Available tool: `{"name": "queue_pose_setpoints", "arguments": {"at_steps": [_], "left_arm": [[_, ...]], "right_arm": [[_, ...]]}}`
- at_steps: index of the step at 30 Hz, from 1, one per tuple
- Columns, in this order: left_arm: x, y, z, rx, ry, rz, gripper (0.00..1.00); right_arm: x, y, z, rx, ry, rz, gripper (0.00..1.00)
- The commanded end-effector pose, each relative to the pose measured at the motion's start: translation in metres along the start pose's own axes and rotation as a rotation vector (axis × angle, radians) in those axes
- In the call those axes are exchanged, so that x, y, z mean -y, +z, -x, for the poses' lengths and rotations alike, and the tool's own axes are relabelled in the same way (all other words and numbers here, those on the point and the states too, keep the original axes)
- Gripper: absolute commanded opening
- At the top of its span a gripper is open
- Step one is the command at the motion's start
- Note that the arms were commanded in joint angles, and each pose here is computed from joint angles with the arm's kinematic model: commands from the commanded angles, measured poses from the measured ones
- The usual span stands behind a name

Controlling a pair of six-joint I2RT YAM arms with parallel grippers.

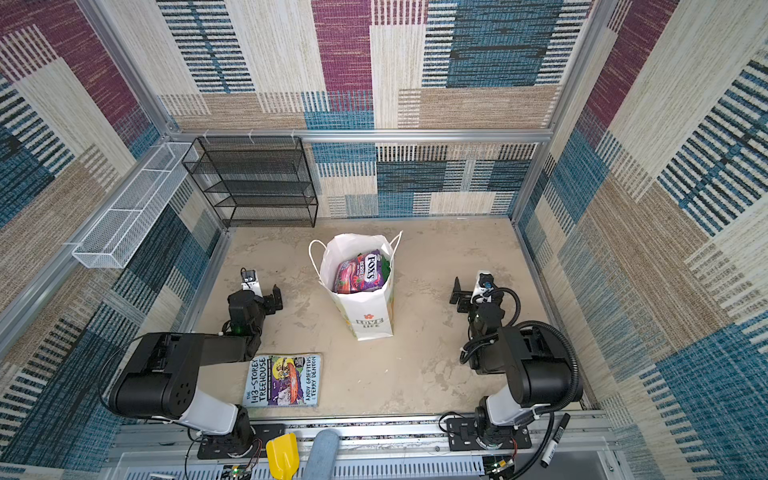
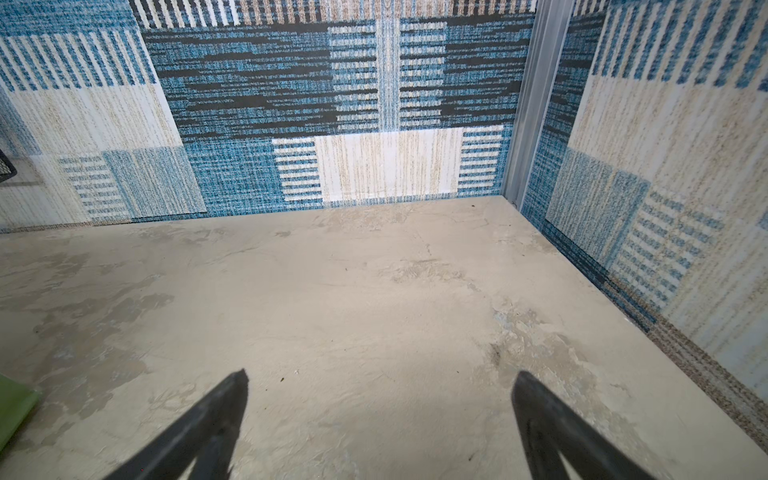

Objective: Place the snacks into the paper bag

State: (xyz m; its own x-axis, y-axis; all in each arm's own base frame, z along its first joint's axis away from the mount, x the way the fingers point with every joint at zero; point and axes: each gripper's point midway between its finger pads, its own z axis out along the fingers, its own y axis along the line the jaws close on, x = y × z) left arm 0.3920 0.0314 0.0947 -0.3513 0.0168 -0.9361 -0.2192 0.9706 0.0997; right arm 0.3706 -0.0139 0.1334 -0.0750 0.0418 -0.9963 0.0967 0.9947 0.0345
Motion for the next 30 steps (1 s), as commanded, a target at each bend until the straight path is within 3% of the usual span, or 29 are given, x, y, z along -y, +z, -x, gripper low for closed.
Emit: {"name": "queue_pose_setpoints", "arguments": {"at_steps": [1,30], "left_arm": [[0.0009,0.0002,0.0053,0.020,-0.016,-0.005,0.99],[0.0025,0.0011,0.0053,0.017,-0.016,-0.023,0.99]], "right_arm": [[-0.0017,-0.0009,0.0118,0.048,-0.004,0.008,1.00],[-0.0014,-0.0009,0.0115,0.047,-0.005,0.007,1.00]]}}
